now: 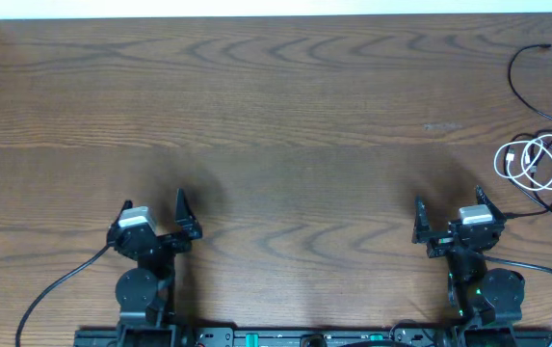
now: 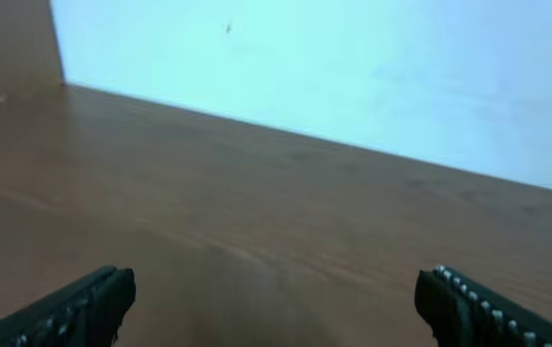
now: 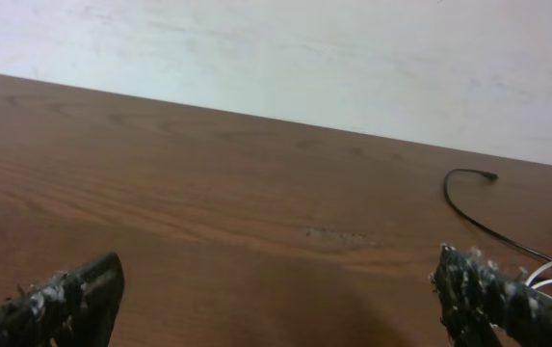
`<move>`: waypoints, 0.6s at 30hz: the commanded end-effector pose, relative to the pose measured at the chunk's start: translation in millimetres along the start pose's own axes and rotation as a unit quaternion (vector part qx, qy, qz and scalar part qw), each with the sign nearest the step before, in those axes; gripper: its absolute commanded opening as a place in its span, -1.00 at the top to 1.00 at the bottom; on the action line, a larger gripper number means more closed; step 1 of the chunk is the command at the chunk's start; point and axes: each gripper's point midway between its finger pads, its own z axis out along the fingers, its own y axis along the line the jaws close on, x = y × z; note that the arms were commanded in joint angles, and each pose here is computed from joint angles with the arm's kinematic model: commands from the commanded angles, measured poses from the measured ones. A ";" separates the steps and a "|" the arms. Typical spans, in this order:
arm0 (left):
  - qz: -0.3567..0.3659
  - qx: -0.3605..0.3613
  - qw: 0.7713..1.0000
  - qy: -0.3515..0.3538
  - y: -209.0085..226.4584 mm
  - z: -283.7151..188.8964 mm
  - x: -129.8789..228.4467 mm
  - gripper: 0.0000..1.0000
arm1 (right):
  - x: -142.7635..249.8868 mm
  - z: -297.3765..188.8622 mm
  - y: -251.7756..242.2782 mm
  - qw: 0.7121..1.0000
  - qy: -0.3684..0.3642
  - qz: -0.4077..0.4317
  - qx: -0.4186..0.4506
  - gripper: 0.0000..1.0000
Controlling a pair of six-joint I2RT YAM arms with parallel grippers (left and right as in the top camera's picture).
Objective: Untangle cables
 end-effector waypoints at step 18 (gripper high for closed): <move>0.130 0.069 0.988 0.041 -19.6 -1.1 27.5 -0.96 | 0.7 -0.3 -2.6 1.000 0.000 -0.005 0.007 -0.98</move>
